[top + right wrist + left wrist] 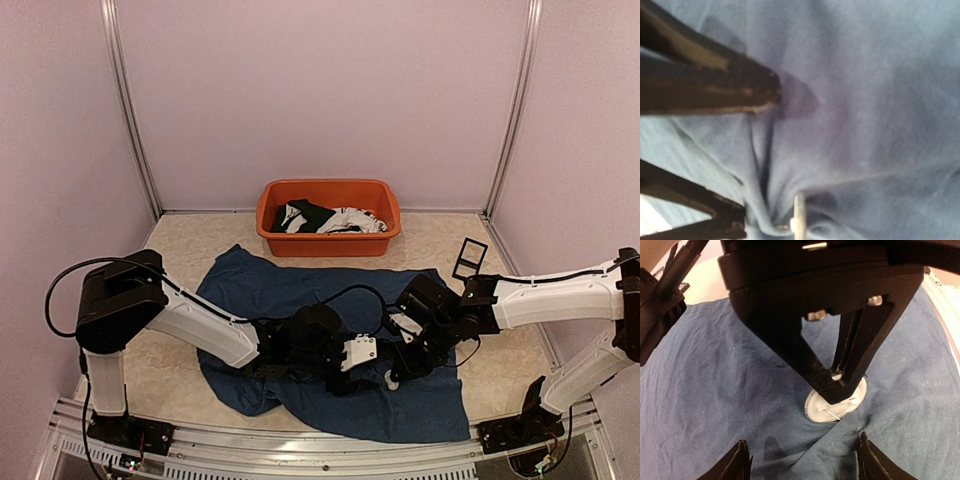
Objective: Pin the brooch onto the clothing
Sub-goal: Position the brooch on the flattened clothing.
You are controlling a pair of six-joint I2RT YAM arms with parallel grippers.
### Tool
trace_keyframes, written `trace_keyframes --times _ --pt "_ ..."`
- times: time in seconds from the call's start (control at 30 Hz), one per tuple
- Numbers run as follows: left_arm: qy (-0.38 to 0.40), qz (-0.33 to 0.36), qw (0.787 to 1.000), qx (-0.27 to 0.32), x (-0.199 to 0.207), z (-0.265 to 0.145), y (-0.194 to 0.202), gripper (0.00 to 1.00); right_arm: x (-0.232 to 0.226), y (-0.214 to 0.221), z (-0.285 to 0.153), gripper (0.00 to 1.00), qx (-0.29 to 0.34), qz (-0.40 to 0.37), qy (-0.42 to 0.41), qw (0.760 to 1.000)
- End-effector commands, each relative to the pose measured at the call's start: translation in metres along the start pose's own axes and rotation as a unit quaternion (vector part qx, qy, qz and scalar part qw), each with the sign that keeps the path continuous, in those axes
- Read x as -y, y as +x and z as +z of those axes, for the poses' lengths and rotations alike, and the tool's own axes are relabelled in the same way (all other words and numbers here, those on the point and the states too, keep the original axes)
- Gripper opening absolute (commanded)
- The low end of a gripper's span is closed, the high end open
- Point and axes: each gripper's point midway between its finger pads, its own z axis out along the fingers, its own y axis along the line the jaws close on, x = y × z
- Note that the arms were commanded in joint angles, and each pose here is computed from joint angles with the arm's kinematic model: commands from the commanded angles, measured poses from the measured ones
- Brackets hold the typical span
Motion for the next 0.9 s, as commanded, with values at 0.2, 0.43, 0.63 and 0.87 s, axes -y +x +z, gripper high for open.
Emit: trace_keyframes --times 0.2,0.43,0.63,0.87 --pt "0.024 -0.001 0.999 -0.021 0.01 0.01 0.011 0.63 -0.011 -0.001 -0.007 0.0 0.006 -0.007 -0.017 1.0" --pt "0.026 -0.003 0.999 -0.027 0.011 0.012 0.014 0.54 -0.016 -0.003 -0.009 0.0 0.009 -0.008 -0.028 1.0" --pt "0.027 -0.002 0.999 -0.027 0.01 0.013 0.012 0.48 -0.021 -0.006 -0.01 0.0 0.011 -0.009 -0.037 0.999" --pt "0.037 -0.004 0.999 -0.028 0.013 0.013 0.012 0.53 -0.026 -0.009 -0.012 0.0 0.017 -0.011 -0.047 0.999"
